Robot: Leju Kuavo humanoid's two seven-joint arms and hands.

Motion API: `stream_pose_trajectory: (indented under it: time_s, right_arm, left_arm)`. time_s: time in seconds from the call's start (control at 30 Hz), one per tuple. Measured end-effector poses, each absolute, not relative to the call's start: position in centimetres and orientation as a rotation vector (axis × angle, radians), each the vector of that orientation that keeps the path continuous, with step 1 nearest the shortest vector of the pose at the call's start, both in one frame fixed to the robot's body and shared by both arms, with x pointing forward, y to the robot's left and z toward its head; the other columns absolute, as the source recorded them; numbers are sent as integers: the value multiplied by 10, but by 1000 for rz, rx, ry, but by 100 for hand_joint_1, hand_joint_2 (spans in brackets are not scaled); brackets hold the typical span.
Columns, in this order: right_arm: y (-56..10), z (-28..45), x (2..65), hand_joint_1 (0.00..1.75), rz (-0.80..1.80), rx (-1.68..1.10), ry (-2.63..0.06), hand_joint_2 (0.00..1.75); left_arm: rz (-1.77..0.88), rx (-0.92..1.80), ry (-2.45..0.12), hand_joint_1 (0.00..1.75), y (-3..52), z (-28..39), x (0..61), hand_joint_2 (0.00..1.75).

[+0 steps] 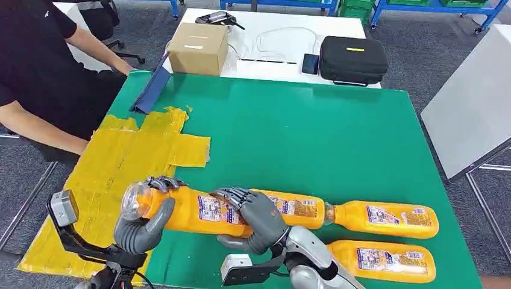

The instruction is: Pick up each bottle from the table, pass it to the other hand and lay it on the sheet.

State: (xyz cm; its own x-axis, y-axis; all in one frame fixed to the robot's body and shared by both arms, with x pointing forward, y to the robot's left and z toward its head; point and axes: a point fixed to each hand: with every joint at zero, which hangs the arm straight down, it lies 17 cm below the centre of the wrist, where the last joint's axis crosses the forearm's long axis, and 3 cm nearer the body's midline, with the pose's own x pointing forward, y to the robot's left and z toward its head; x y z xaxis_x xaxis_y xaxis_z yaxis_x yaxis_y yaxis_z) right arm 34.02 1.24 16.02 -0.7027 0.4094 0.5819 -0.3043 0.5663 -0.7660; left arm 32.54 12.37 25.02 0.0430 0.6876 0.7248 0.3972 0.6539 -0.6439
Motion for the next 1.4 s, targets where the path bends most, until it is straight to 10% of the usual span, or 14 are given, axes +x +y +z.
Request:
stream_pose_trajectory:
  time_s: [0.2,0.23,0.27,0.33,0.37,1.07,1.4]
  right_arm:
    - [14,152,341,175,1205,-94,-2018,175]
    - [14,151,341,40,1207,-94,-2015,175]
    - [15,150,341,0,1211,-97,-2014,175]
    - [14,150,343,0,1218,-133,-2016,175]
    - [13,149,345,0,1224,-160,-2014,0]
    - [-75,152,341,0,1095,-520,-1684,0]
    - [-103,171,341,0,1039,-620,-1683,0]
  left_arm:
    - [278,-925,-1580,175,123,251,325,175]
    - [278,-925,-1580,175,123,251,325,175]
    - [279,-925,-1581,175,123,251,325,175]
    - [275,-918,-1589,175,124,251,325,175]
    - [269,-917,-1590,175,123,251,325,175]
    - [168,-353,-2046,175,190,327,321,175]
    - [-552,972,-2196,175,192,356,316,175]
